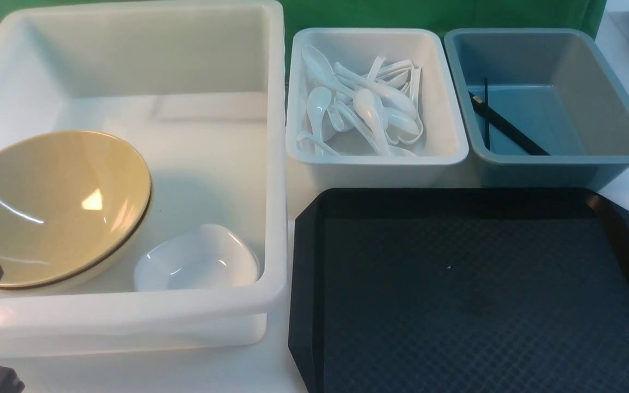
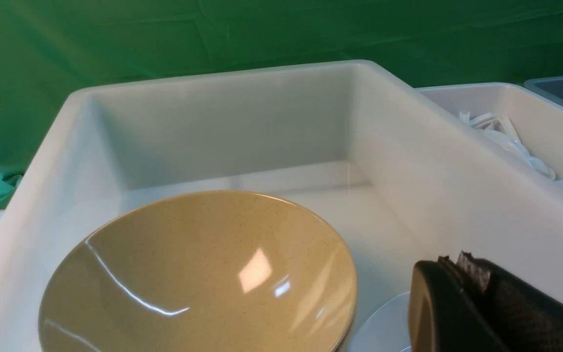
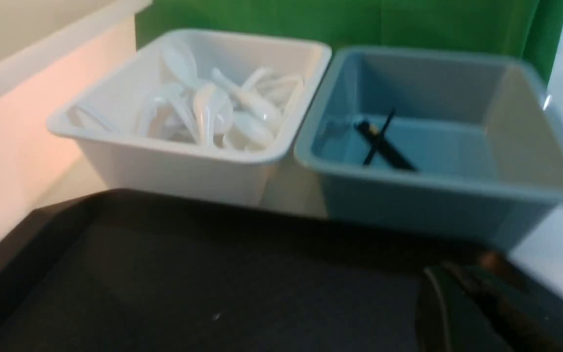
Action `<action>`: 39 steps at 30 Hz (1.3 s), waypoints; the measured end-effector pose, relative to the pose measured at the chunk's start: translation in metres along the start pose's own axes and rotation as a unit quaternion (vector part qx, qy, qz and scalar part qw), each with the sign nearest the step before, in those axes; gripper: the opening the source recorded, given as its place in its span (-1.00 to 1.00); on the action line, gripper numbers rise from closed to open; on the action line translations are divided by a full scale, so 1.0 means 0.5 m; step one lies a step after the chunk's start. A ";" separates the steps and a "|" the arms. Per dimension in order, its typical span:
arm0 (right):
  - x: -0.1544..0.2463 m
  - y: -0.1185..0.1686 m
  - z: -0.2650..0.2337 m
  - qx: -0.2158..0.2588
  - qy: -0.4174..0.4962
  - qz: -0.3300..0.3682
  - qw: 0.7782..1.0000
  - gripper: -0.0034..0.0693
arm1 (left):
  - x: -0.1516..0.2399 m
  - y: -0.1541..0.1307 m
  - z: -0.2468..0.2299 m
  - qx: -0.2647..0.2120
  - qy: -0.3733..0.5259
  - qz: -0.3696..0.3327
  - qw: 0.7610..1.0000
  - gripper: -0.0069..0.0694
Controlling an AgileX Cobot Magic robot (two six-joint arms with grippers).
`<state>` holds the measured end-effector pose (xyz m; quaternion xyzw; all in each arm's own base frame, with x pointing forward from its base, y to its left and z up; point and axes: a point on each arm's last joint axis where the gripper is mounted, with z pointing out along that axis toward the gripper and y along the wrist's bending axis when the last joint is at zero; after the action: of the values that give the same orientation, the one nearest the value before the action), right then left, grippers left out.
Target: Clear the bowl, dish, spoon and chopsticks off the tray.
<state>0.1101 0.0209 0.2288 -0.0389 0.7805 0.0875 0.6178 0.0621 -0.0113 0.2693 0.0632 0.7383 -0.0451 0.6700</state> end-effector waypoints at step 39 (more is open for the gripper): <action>0.128 -0.034 -0.092 0.112 0.010 -0.029 0.993 -0.79 | 0.005 -0.001 0.000 0.003 0.013 0.000 1.000 -0.83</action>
<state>0.0539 -0.0012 0.1754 0.0069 0.7899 -0.0193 0.6129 0.0617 -0.0117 0.2669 0.0658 0.7466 -0.0466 0.6603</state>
